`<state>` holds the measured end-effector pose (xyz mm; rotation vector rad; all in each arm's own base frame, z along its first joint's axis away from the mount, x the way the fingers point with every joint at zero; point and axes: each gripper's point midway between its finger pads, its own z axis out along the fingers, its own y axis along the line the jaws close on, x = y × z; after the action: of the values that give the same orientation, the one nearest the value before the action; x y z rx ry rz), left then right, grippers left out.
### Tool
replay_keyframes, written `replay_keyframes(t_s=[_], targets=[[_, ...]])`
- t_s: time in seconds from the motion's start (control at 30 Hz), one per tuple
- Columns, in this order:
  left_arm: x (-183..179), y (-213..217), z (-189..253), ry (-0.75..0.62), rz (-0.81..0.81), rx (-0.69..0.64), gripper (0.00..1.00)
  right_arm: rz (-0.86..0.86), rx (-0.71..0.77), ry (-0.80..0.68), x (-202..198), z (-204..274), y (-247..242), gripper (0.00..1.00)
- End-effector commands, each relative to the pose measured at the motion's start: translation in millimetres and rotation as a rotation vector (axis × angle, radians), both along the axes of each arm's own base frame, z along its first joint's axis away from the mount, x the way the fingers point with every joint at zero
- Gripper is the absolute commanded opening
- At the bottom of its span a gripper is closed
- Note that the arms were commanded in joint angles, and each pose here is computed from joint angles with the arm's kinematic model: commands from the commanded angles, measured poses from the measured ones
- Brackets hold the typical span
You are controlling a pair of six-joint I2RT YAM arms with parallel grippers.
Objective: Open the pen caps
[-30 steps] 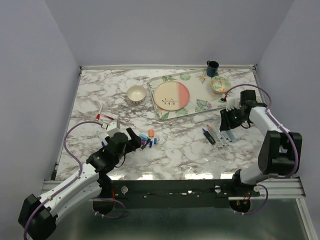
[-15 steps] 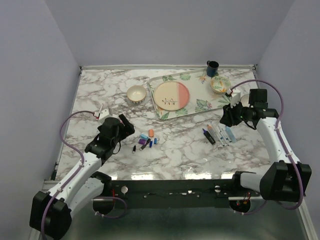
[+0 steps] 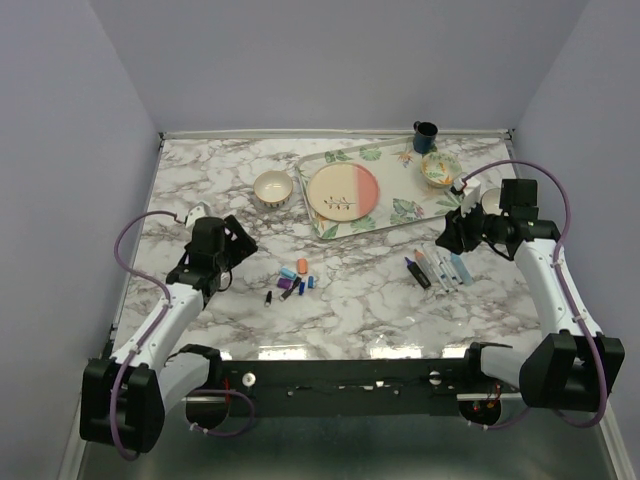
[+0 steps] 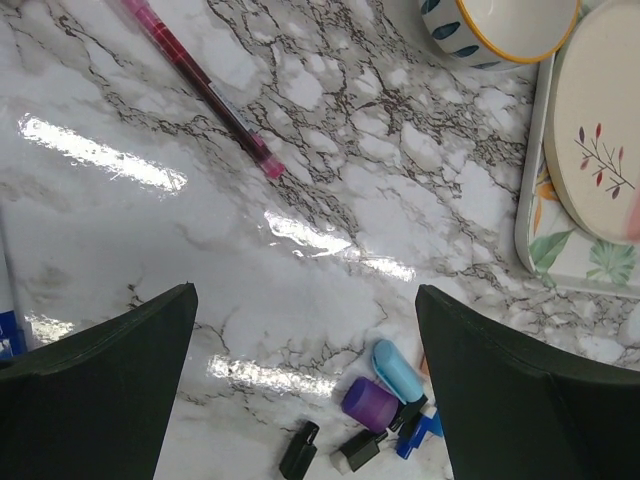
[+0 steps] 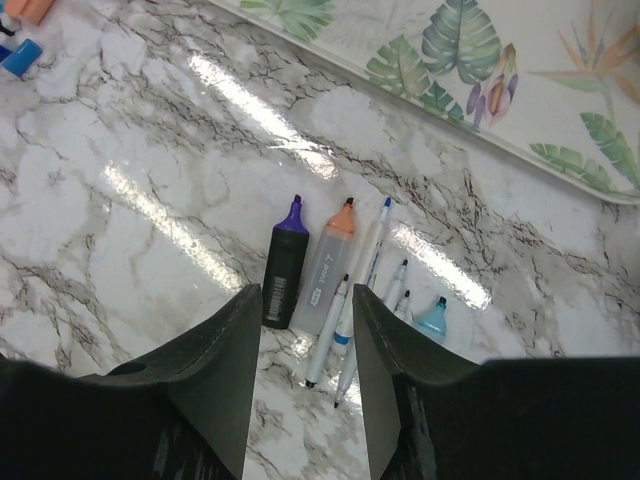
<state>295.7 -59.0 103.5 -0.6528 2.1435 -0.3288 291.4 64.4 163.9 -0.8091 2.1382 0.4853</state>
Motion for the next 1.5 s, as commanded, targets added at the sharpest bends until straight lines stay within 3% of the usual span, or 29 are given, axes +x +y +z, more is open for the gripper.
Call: replay_keyframes(t_s=[0.0,0.6,0.87,1.0,1.07,1.13,1.47], targets=[[18,2,15,-0.030,0.011,-0.016,0.99,0.042,0.023,-0.003,-6,1,8,0.49],[41,21,4,0.033,0.075,0.054,0.99,0.054,0.026,0.007,-7,-1,9,0.49],[55,37,-20,0.134,0.132,0.104,0.96,0.057,0.026,0.010,-8,-1,9,0.49],[66,46,-28,0.177,0.232,0.060,0.87,0.059,0.026,0.006,-8,0,9,0.49],[61,56,-46,0.281,0.302,0.082,0.82,0.060,0.026,0.005,-8,-1,9,0.49],[65,59,-46,0.332,0.356,0.083,0.68,0.060,0.026,0.003,-8,0,9,0.49],[71,57,-79,0.444,0.380,0.090,0.65,0.068,0.031,0.003,-9,1,11,0.49]])
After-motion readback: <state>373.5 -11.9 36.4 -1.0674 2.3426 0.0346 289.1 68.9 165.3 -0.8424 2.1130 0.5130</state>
